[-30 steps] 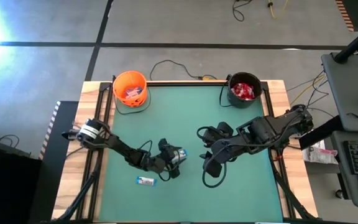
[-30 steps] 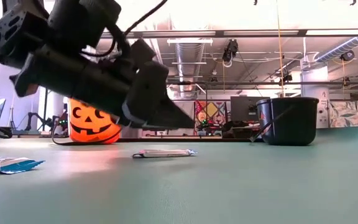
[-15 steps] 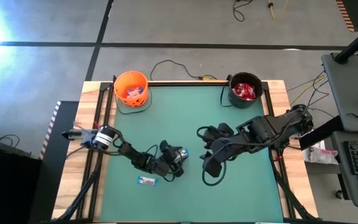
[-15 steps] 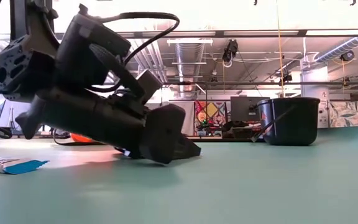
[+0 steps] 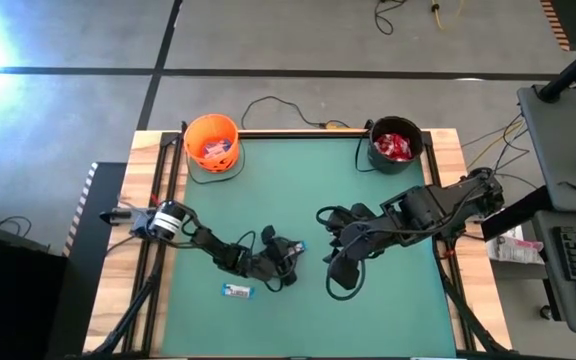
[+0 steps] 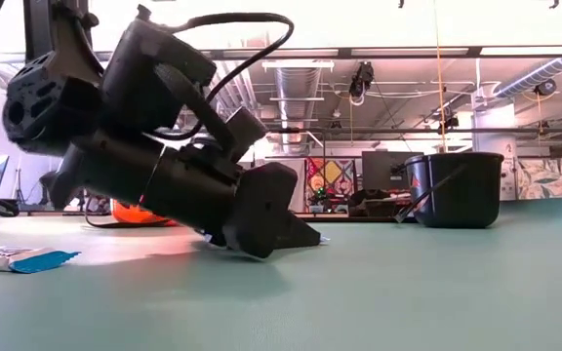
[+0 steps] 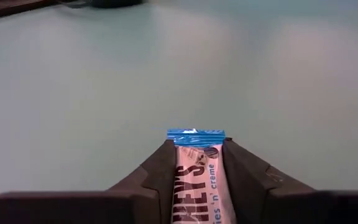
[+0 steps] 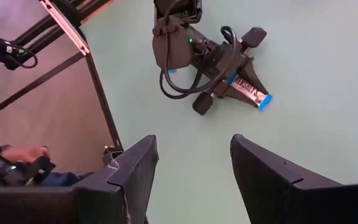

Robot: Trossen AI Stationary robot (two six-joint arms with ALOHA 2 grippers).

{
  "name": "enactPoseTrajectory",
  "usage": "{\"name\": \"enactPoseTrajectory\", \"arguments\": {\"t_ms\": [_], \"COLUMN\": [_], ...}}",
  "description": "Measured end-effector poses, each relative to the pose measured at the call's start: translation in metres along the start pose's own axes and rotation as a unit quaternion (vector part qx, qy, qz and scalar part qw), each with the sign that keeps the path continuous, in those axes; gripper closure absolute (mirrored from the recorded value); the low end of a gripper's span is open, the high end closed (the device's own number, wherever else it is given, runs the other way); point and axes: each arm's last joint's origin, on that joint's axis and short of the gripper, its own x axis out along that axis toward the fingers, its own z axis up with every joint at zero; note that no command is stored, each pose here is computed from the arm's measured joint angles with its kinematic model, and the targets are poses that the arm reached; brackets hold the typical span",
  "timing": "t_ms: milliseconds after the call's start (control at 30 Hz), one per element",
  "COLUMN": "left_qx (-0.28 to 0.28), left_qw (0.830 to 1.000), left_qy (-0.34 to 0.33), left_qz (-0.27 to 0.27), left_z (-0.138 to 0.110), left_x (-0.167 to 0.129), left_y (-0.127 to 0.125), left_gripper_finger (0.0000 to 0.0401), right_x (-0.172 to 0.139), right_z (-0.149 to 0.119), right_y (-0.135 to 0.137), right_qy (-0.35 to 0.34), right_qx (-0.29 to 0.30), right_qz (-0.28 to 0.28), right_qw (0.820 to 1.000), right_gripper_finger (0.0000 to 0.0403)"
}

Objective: Sort candy by brand, put in halloween buckets
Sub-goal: Put the white chocolate into the orange bucket

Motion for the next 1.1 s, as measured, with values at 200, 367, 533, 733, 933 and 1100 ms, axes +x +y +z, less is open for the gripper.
{"name": "enactPoseTrajectory", "arguments": {"t_ms": [200,367,533,733,933,1100], "left_qx": [0.060,0.101,0.135,0.106,-0.052,-0.170], "left_qw": [0.997,0.995,0.990,0.978,0.933,0.898], "left_qy": [0.010,-0.021,-0.016,0.027,0.010,0.017], "left_qz": [-0.051,-0.017,0.047,0.178,0.356,0.406], "left_z": [0.034,0.084,0.128,0.171,0.199,0.193], "left_x": [-0.017,-0.045,-0.079,-0.101,-0.117,-0.123], "left_y": [-0.003,0.012,0.050,0.145,0.253,0.318], "left_gripper_finger": [0.0305,0.0303,0.0302,0.0304,0.0304,0.0304], "right_x": [0.001,0.002,0.004,0.011,0.017,0.019], "right_z": [-0.001,-0.002,-0.002,-0.001,-0.001,-0.002], "right_y": [0.000,0.000,0.000,0.002,0.004,0.005], "right_qy": [0.007,0.013,0.012,0.016,0.019,0.020], "right_qx": [0.000,-0.001,-0.001,-0.002,-0.004,-0.007], "right_qz": [0.003,0.004,0.003,-0.002,-0.005,-0.004], "right_qw": [1.000,1.000,1.000,1.000,1.000,1.000], "right_gripper_finger": [0.0207,0.0207,0.0207,0.0207,0.0207,0.0207]}}
